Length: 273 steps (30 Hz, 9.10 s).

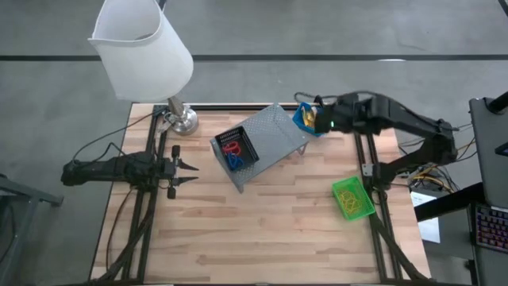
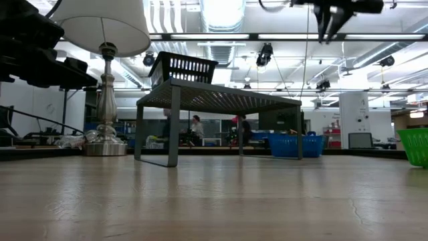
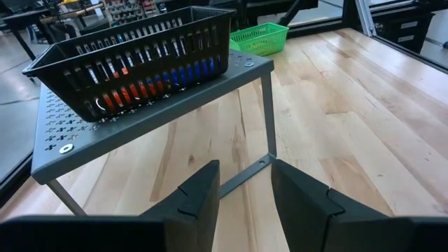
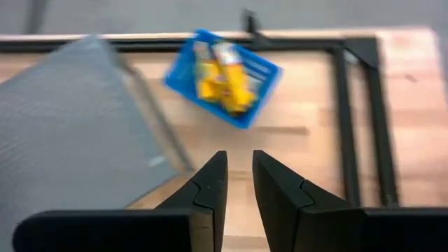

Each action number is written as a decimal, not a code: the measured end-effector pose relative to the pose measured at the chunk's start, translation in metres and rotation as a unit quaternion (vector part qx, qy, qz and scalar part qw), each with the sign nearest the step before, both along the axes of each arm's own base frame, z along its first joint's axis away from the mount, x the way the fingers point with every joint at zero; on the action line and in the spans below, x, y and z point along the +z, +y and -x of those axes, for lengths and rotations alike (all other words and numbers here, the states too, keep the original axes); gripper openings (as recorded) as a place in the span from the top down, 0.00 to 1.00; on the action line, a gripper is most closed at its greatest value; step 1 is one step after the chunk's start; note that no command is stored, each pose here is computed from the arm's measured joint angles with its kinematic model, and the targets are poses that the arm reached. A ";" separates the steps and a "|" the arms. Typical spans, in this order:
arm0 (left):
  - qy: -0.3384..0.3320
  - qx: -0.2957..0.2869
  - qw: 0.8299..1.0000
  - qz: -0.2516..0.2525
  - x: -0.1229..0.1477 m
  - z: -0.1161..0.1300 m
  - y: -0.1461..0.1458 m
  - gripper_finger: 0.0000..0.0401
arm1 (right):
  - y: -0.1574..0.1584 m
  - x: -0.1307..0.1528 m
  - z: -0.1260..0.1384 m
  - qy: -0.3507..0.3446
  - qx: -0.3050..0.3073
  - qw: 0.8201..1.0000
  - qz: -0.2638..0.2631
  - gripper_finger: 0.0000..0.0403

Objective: Pick & Place Office Desk Supplies
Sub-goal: Put the blue basket filled with crayon boxes on the shelf

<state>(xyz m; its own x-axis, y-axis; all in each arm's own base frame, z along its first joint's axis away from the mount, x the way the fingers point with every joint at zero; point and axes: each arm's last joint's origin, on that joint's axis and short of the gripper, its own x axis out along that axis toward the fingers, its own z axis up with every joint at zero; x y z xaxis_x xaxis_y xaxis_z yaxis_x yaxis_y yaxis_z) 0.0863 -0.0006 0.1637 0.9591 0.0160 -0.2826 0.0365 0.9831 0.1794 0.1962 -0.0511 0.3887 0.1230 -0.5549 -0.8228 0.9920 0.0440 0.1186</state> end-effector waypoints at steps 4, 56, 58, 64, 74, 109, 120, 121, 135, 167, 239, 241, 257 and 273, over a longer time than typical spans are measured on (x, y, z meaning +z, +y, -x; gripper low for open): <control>0.000 0.000 1.000 0.000 0.000 0.000 0.000 0.67 | -0.030 -0.011 0.010 0.013 -0.077 0.996 -0.046 0.83; 0.001 0.000 1.000 0.000 0.000 0.000 0.000 0.67 | -0.127 -0.198 0.035 -0.126 -0.217 0.964 -0.087 0.55; 0.001 0.000 1.000 0.000 0.000 0.000 0.000 0.67 | -0.127 -0.200 0.036 -0.126 -0.218 0.964 -0.085 0.55; 0.001 0.000 1.000 0.000 0.000 0.000 0.000 0.67 | -0.125 -0.206 0.038 -0.114 -0.223 0.965 -0.081 0.55; 0.001 0.000 1.000 0.000 0.000 0.000 0.000 0.67 | -0.119 -0.227 0.044 -0.129 -0.231 0.962 -0.072 0.58; 0.001 0.000 1.000 0.000 0.000 0.000 0.000 0.67 | -0.120 -0.231 0.044 -0.116 -0.200 0.972 -0.047 0.97; 0.001 0.000 1.000 0.000 0.000 0.000 0.000 0.67 | -0.121 -0.228 0.043 -0.131 -0.191 0.972 -0.036 0.97; 0.001 0.000 1.000 0.000 0.000 0.000 0.000 0.67 | -0.121 -0.228 0.043 -0.133 -0.191 0.972 -0.034 0.97; 0.001 0.000 1.000 0.000 0.000 0.000 0.000 0.67 | -0.113 -0.193 0.051 -0.203 -0.175 0.963 0.018 0.97; 0.001 0.000 1.000 0.000 0.000 0.000 0.000 0.67 | -0.067 -0.078 0.030 -0.308 -0.102 0.945 -0.044 0.97; 0.001 0.000 1.000 0.000 0.000 0.000 0.000 0.67 | -0.192 -0.029 -0.126 0.004 0.810 0.586 0.023 0.98; 0.001 0.000 1.000 0.000 0.000 0.000 0.000 0.67 | -0.191 -0.028 -0.129 -0.009 0.805 0.592 0.028 0.98; 0.000 0.000 1.000 0.000 0.000 0.000 0.000 0.67 | -0.191 -0.051 -0.153 -0.034 0.825 0.563 0.028 0.98; 0.000 0.000 1.000 0.000 0.000 0.000 0.000 0.67 | -0.177 -0.054 -0.171 -0.035 0.837 0.544 0.050 0.98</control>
